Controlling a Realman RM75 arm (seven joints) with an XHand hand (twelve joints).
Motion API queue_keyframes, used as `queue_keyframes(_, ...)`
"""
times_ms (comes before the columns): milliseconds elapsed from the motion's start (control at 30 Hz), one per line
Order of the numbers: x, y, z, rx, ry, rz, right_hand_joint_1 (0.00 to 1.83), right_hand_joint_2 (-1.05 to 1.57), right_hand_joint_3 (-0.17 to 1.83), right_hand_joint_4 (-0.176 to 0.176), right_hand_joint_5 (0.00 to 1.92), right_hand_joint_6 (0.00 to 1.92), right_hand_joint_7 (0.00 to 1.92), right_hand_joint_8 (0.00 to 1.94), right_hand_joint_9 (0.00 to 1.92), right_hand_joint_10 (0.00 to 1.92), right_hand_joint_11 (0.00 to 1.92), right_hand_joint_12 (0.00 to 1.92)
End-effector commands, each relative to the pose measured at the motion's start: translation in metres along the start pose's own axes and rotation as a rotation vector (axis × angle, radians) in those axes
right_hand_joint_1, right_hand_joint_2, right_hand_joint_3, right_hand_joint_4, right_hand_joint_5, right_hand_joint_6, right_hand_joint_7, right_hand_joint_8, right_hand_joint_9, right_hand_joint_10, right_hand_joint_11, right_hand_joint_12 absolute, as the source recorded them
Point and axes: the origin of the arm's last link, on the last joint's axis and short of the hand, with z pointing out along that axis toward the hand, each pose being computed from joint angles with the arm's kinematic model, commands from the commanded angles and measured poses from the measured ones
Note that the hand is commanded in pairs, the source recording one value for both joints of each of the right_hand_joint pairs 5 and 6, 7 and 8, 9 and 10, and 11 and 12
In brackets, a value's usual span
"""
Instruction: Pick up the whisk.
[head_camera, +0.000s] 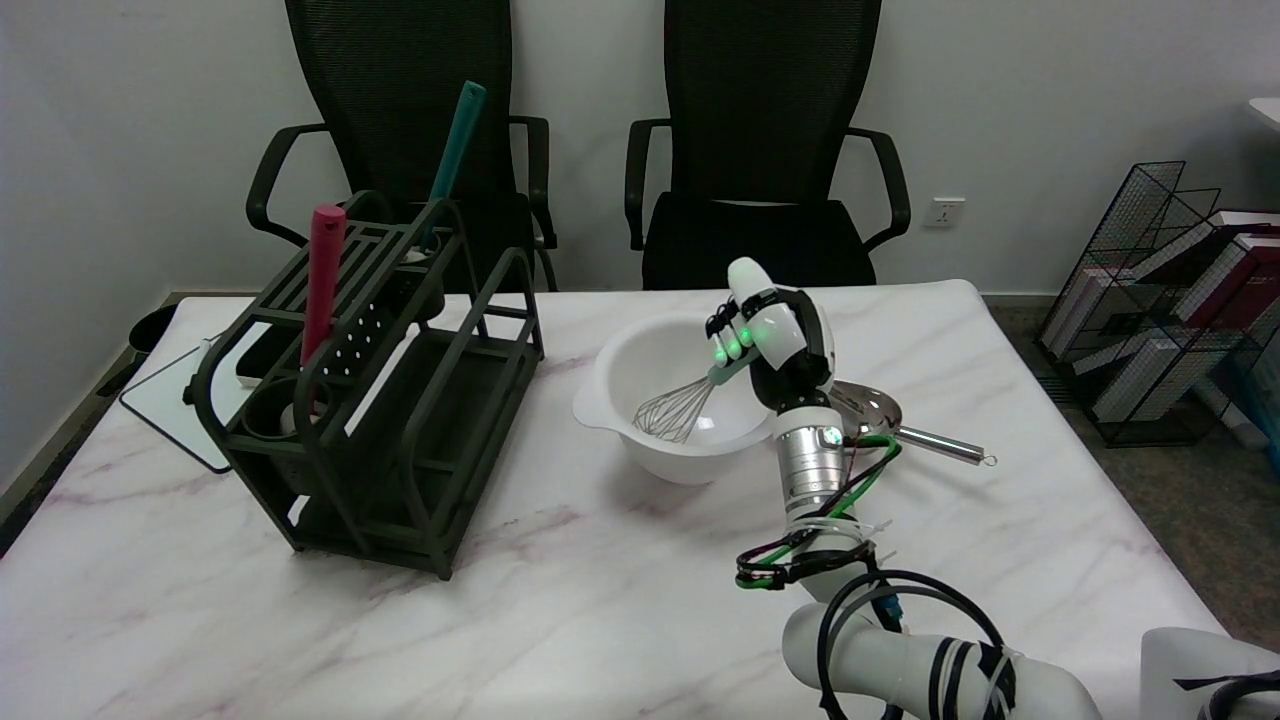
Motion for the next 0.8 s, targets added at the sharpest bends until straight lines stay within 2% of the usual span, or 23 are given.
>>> queue_keyframes(33, -0.003, -0.006, 0.006, 0.021, -0.030, -0.019, 0.97, 1.35, 0.80, 0.000, 1.92, 1.92, 1.92, 1.92, 1.92, 1.92, 1.84, 1.84)
queue_keyframes(267, -0.010, -0.018, 0.012, 0.048, -0.071, -0.007, 0.97, 1.57, 0.70, 0.000, 1.92, 1.92, 1.92, 1.92, 1.92, 1.92, 1.92, 1.92)
queue_keyframes(567, -0.012, -0.045, 0.023, 0.086, -0.148, 0.008, 1.04, 1.57, 0.64, 0.000, 1.92, 1.92, 1.92, 1.92, 1.92, 1.92, 1.92, 1.92)
queue_keyframes(800, 0.001, -0.067, 0.024, 0.094, -0.179, -0.005, 1.08, 1.57, 0.56, 0.000, 1.92, 1.92, 1.92, 1.92, 1.92, 1.92, 1.92, 1.92)
